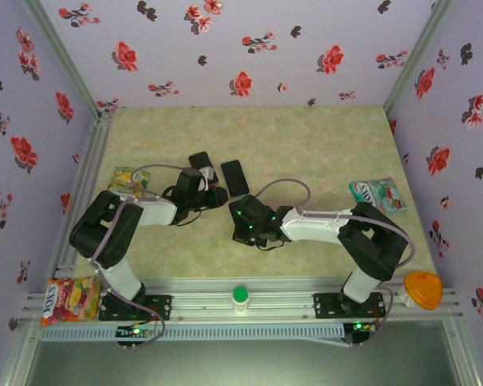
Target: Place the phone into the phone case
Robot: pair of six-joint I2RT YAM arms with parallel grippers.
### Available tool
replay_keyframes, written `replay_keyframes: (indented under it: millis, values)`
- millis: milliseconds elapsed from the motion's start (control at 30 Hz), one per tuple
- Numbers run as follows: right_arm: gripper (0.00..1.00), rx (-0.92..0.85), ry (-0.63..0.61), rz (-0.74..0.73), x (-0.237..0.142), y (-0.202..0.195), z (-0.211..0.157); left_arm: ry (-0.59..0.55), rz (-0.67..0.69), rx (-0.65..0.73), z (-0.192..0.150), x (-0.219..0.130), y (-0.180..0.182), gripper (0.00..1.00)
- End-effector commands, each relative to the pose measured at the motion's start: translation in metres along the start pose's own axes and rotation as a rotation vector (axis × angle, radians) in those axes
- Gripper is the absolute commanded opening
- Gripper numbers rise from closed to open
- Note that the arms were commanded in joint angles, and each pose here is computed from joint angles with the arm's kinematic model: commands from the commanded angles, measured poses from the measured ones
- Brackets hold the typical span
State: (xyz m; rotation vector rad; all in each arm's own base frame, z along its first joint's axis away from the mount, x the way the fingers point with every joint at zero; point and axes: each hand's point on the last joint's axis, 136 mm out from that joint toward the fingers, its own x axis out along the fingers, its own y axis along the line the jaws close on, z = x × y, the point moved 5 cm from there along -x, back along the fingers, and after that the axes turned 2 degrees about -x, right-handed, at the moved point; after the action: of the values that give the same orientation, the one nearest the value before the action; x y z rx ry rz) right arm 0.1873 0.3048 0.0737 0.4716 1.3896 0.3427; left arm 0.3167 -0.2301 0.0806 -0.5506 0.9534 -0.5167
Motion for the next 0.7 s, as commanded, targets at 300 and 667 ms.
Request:
replay_keyframes:
  millis: [300, 667]
  values:
    - [0.00, -0.024, 0.035, -0.046, 0.001, -0.003, -0.003, 0.000, -0.009, 0.025, 0.004, 0.005, 0.001, 0.31]
    - [0.07, -0.200, 0.023, 0.069, -0.036, 0.048, 0.012, -0.013, 0.012, 0.020, -0.006, -0.013, 0.005, 0.31]
